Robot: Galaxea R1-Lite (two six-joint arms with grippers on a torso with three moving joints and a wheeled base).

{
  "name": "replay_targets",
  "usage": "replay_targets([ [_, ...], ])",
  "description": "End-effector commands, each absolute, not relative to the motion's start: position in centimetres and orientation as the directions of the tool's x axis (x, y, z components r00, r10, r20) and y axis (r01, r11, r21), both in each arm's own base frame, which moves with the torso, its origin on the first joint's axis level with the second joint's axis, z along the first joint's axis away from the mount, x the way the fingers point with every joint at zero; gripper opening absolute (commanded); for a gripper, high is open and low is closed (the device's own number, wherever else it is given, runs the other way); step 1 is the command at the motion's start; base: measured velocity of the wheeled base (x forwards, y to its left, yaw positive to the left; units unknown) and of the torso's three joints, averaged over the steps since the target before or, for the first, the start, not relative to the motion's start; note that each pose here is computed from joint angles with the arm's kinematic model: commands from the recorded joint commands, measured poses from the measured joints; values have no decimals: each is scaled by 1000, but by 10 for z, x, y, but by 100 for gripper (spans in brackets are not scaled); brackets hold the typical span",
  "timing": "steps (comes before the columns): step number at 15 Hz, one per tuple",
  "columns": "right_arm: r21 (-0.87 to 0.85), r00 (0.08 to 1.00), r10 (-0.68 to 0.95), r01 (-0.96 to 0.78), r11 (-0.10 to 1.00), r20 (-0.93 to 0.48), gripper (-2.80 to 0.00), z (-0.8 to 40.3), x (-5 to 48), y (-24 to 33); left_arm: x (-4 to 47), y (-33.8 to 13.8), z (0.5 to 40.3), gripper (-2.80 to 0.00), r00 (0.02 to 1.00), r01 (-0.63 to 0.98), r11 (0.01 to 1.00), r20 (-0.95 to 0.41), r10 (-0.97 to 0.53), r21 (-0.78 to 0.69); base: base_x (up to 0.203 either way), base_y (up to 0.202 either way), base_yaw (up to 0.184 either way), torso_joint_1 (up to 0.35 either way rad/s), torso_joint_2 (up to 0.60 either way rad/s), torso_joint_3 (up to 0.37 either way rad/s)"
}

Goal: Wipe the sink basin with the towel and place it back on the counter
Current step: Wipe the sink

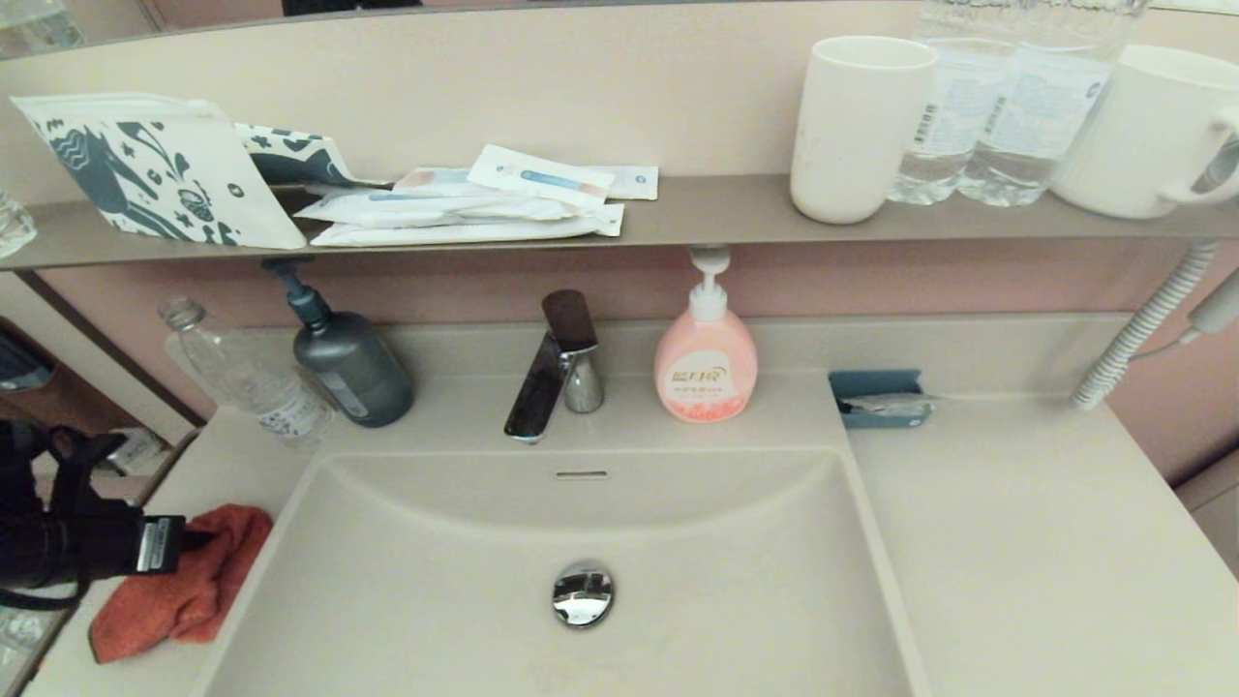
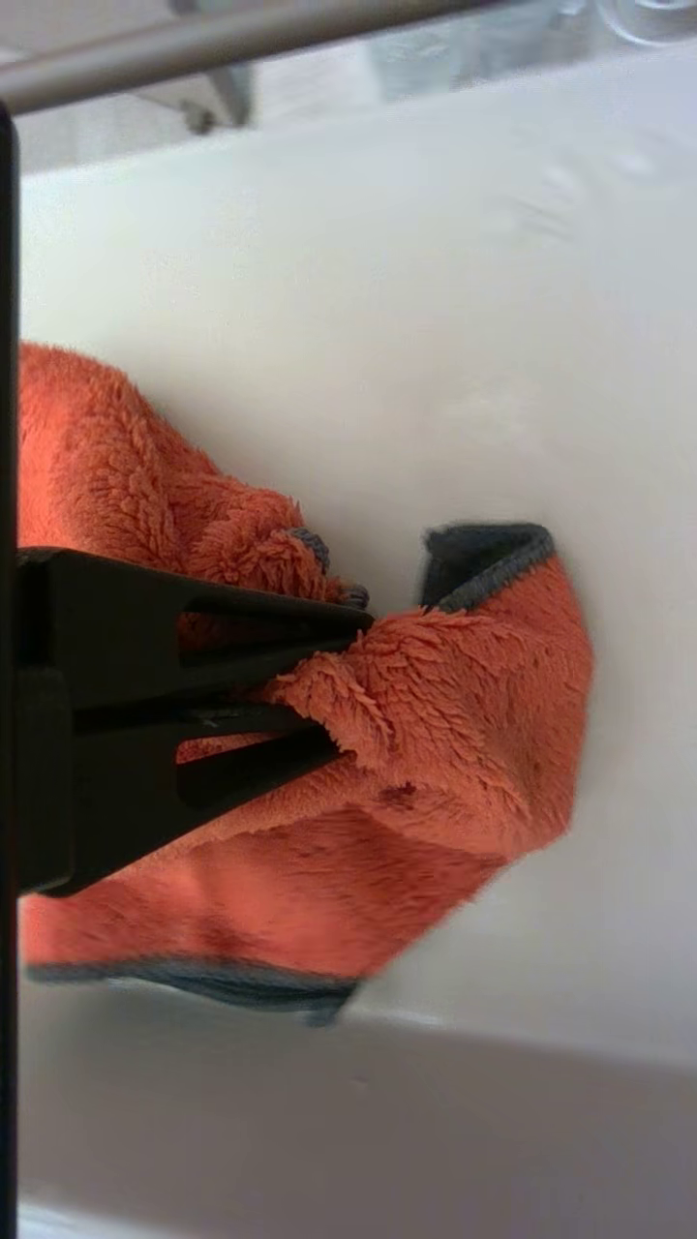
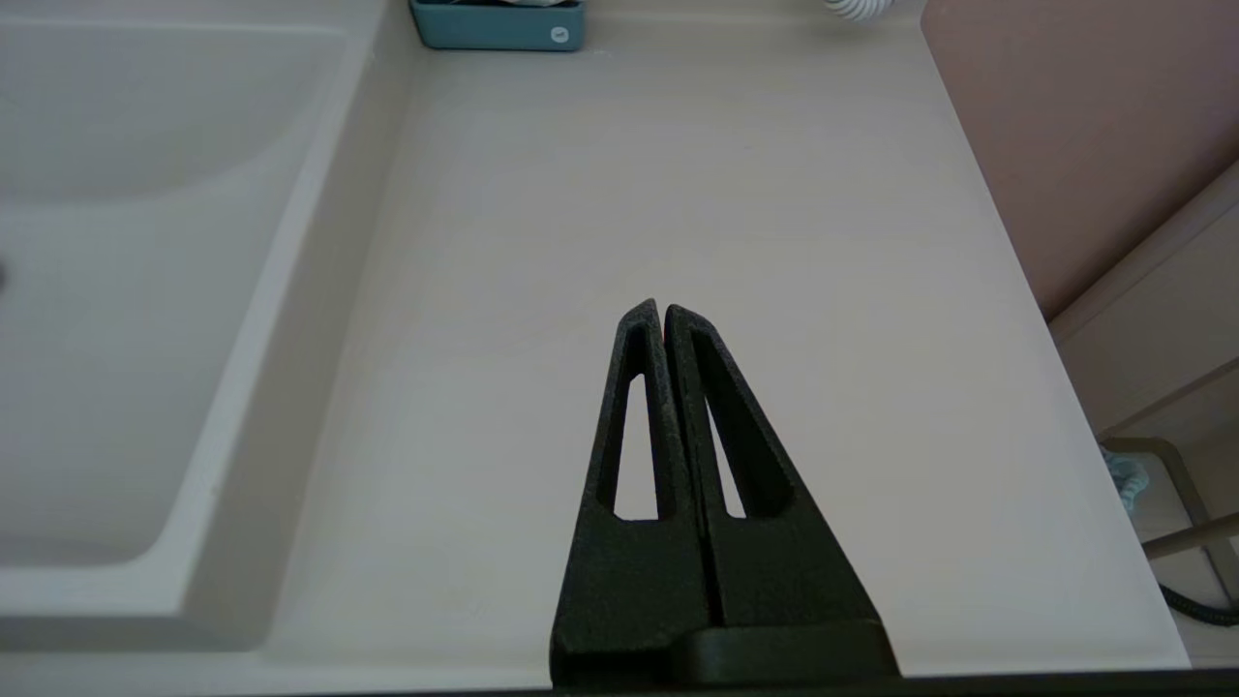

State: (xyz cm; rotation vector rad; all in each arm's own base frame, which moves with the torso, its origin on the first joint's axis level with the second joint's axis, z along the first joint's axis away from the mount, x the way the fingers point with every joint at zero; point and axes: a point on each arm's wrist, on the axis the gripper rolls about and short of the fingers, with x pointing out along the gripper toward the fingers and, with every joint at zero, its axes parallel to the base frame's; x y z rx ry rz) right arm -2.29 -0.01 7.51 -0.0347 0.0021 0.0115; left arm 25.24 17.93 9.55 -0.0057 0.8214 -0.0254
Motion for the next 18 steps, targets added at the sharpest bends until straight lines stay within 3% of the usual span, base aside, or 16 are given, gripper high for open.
replay_targets([
  [1,-35,1000,12,-12,999,-3,-280,75,-23,0,246,180,97,-280,686,10,1000,-728,-16,-13,0,0,0,0,0,0],
  [14,-35,1000,12,-12,999,-3,-280,75,-23,0,205,159,145,-280,745,-55,996,-662,86,69,0,0,0,0,0,0],
  [18,-35,1000,12,-12,999,-3,-280,75,-23,0,190,146,145,-280,690,-59,998,-721,68,37,0,0,0,0,0,0],
])
